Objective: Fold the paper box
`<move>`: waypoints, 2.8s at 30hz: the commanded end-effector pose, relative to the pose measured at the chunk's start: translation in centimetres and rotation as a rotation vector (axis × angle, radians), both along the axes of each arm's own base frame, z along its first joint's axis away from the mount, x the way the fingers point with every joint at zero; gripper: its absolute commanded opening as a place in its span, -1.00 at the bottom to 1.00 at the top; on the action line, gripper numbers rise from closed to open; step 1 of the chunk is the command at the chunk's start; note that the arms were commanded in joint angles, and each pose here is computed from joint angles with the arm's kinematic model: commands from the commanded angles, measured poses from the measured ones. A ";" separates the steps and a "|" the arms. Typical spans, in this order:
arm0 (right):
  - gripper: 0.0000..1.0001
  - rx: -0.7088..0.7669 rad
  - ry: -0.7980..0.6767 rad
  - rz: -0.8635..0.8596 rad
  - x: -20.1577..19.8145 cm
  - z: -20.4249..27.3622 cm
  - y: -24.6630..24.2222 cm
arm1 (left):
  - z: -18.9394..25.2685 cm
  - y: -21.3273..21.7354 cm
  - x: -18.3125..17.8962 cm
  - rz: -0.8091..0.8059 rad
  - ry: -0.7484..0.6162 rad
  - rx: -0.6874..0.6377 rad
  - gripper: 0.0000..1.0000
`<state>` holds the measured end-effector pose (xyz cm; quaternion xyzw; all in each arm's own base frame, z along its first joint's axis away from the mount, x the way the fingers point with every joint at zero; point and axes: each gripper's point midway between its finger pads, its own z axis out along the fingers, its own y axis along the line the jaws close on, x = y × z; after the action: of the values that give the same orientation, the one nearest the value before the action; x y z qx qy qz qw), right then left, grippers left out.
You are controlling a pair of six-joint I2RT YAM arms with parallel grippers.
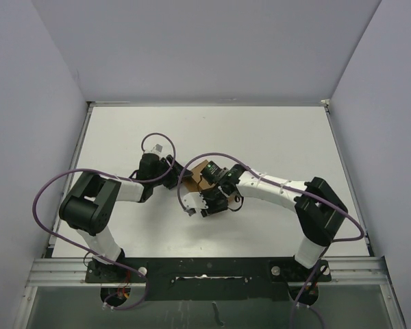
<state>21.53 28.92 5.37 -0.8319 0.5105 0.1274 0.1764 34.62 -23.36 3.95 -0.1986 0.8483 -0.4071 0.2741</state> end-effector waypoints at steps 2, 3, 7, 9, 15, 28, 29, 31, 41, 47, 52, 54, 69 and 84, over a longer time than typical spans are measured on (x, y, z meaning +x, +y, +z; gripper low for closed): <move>-0.18 0.153 0.011 0.025 -0.4 4.0 2.1 | -2.2 0.2 -1.6 -0.018 0.081 0.055 -0.03; -0.14 0.164 0.023 0.029 -0.6 4.3 2.2 | -2.1 0.2 -1.5 -0.018 0.079 0.053 -0.02; 0.00 0.199 0.075 0.035 -1.3 5.2 2.3 | -2.0 0.0 -1.5 -0.019 0.079 0.047 -0.01; 0.02 0.227 0.097 0.030 -1.3 5.9 2.2 | -1.9 0.0 -1.5 -0.017 0.077 0.046 0.00; 0.05 0.375 0.190 -0.123 1.1 8.9 0.5 | -1.4 0.0 -1.4 -0.014 0.071 0.038 0.04; 0.15 0.578 0.554 -0.629 7.5 8.6 -4.3 | 0.5 -0.4 -0.8 0.001 0.040 -0.003 0.40; 0.16 0.579 0.572 -0.660 7.9 8.3 -4.4 | 0.5 -0.4 -0.8 0.002 0.039 -0.003 0.40; 0.17 0.582 0.623 -0.727 8.6 7.5 -4.6 | 0.5 -0.3 -0.8 0.006 0.040 -0.003 0.40; 0.11 0.551 0.797 -0.920 10.6 3.7 -4.8 | -0.1 -0.5 -0.7 0.020 0.060 -0.009 0.27; 0.01 0.508 0.870 -0.926 10.1 2.3 -4.3 | -0.5 -1.1 -0.5 0.017 0.075 -0.016 0.27; -0.14 0.486 0.880 -0.915 9.8 1.9 -3.8 | -0.8 -1.3 -0.4 0.021 0.080 -0.005 0.18; -0.19 0.479 0.875 -0.908 9.6 1.9 -3.5 | -0.8 -1.4 -0.3 0.026 0.084 0.001 0.09; -0.28 0.440 0.858 -0.890 9.1 1.2 -2.9 | -0.8 -1.6 -0.5 0.018 0.098 0.034 -0.34; -0.28 0.438 0.861 -0.899 9.3 1.1 -3.1 | 1.6 -1.9 -0.6 0.000 0.050 0.011 0.19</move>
<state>30.27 24.58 5.43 -0.3364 0.8153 0.4489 0.1434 34.50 -24.91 4.32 -0.2219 0.8547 -0.3986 0.2476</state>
